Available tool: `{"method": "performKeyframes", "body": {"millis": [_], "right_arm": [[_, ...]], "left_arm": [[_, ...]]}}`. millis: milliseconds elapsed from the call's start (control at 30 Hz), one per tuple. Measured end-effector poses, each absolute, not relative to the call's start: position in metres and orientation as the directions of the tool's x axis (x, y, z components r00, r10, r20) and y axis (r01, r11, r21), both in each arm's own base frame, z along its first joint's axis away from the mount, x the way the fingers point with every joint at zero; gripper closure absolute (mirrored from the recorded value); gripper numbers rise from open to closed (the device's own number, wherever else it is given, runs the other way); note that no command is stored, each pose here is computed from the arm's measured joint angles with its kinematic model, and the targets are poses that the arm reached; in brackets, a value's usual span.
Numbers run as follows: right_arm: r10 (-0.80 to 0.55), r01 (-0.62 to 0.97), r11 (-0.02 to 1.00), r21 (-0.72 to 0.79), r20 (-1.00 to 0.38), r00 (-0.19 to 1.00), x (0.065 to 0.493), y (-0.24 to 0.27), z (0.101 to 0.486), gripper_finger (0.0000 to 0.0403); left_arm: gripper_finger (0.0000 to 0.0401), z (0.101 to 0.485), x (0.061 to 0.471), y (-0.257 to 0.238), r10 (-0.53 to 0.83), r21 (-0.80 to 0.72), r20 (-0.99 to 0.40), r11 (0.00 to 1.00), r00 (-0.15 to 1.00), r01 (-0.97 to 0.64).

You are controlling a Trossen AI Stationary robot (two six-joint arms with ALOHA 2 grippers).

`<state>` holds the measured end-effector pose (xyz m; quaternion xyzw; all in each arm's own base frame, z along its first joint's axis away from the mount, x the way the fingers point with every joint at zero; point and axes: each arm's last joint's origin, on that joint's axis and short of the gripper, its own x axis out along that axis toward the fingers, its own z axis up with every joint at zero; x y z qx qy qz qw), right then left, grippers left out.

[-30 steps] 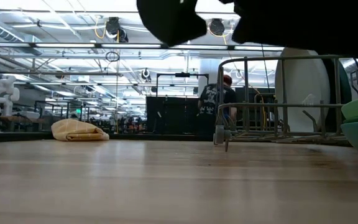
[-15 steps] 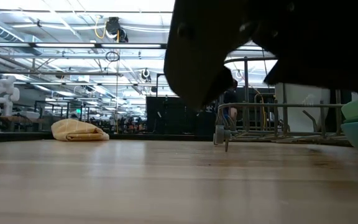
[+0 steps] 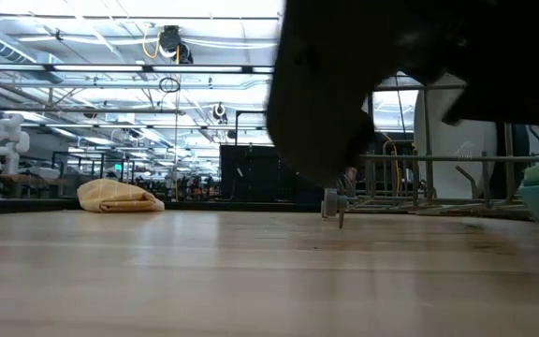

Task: Sort dishes
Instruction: Put the light green plate in the dish rack

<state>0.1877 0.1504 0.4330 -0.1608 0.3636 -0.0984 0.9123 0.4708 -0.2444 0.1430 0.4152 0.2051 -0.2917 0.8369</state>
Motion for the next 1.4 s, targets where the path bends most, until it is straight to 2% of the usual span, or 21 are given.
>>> {"method": "performKeyframes", "body": {"millis": [267, 433, 767, 1067, 1267, 1400], "right_arm": [[-0.297, 0.062, 0.928, -0.367, -0.632, 0.716, 0.188, 0.150, 0.433, 0.0248], [-0.298, 0.061, 0.928, -0.369, -0.633, 0.715, 0.188, 0.150, 0.433, 0.0248], [-0.296, 0.061, 0.929, -0.365, -0.634, 0.714, 0.188, 0.150, 0.433, 0.0248], [-0.294, 0.060, 0.930, -0.363, -0.635, 0.714, 0.188, 0.150, 0.433, 0.0248], [-0.292, 0.059, 0.931, -0.361, -0.637, 0.714, 0.188, 0.151, 0.433, 0.0248], [-0.291, 0.059, 0.931, -0.360, -0.636, 0.714, 0.188, 0.151, 0.433, 0.0248]], "left_arm": [[0.0378, 0.144, 0.471, -0.245, -0.307, 0.579, -0.586, 0.488, 0.750, 0.653], [0.0395, 0.160, 0.473, -0.248, -0.286, 0.572, -0.617, 0.477, 0.733, 0.667], [0.0399, 0.168, 0.466, -0.245, -0.195, 0.515, -0.745, 0.441, 0.638, 0.735], [0.0401, 0.170, 0.452, -0.247, -0.127, 0.411, -0.837, 0.498, 0.533, 0.764], [0.0401, 0.169, 0.437, -0.242, -0.060, 0.322, -0.907, 0.541, 0.418, 0.777], [0.0401, 0.177, 0.433, -0.239, -0.053, 0.299, -0.913, 0.584, 0.403, 0.754]]}}
